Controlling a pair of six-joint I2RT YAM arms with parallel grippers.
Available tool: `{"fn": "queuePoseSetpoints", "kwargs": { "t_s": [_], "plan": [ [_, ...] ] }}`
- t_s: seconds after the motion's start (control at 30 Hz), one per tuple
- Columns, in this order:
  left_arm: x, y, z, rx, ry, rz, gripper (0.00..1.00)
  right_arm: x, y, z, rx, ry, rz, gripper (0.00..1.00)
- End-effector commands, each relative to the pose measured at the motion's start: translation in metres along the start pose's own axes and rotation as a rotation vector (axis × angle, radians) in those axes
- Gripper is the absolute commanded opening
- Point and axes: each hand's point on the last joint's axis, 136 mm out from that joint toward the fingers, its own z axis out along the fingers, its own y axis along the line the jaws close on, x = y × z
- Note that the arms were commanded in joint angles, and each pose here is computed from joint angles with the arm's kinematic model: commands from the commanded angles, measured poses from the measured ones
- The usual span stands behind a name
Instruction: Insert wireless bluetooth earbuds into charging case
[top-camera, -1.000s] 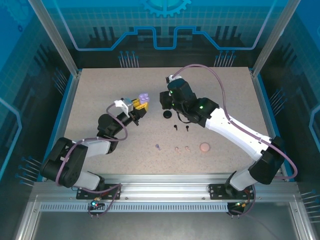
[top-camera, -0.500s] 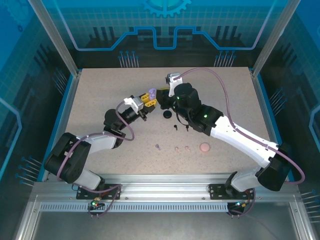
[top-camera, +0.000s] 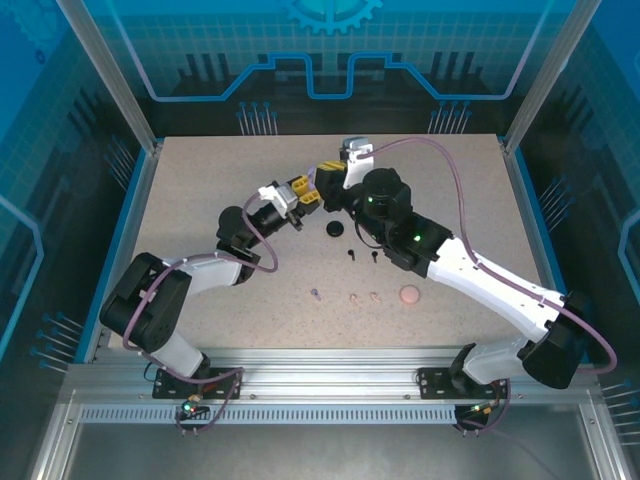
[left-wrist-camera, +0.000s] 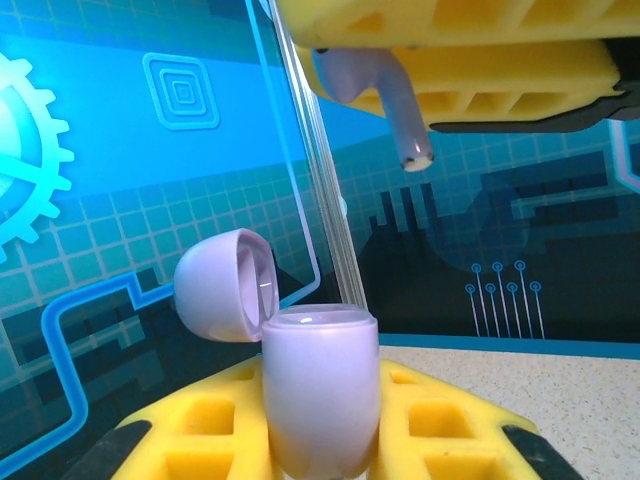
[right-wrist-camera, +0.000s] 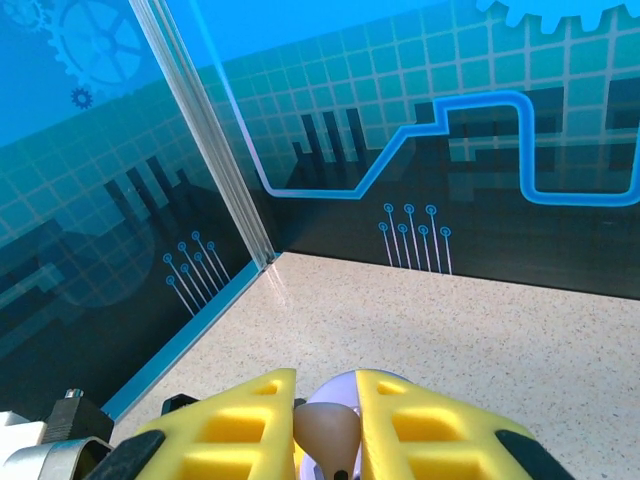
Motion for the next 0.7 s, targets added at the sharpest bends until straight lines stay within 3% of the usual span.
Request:
{"fn": "queuePoseSetpoints", "kwargs": {
  "t_s": [0.0,0.67],
  "plan": [
    [-0.018,-0.005,0.006,0.035,-0.062,0.048,0.00,-0.014,-0.002,-0.003,-0.009,-0.054,0.021,0.19],
    [-0.033,-0.007,0.004,0.042,-0.090,0.052,0.00,0.009,-0.005,0.013,-0.057,0.024,0.122,0.14]
  ]
}}
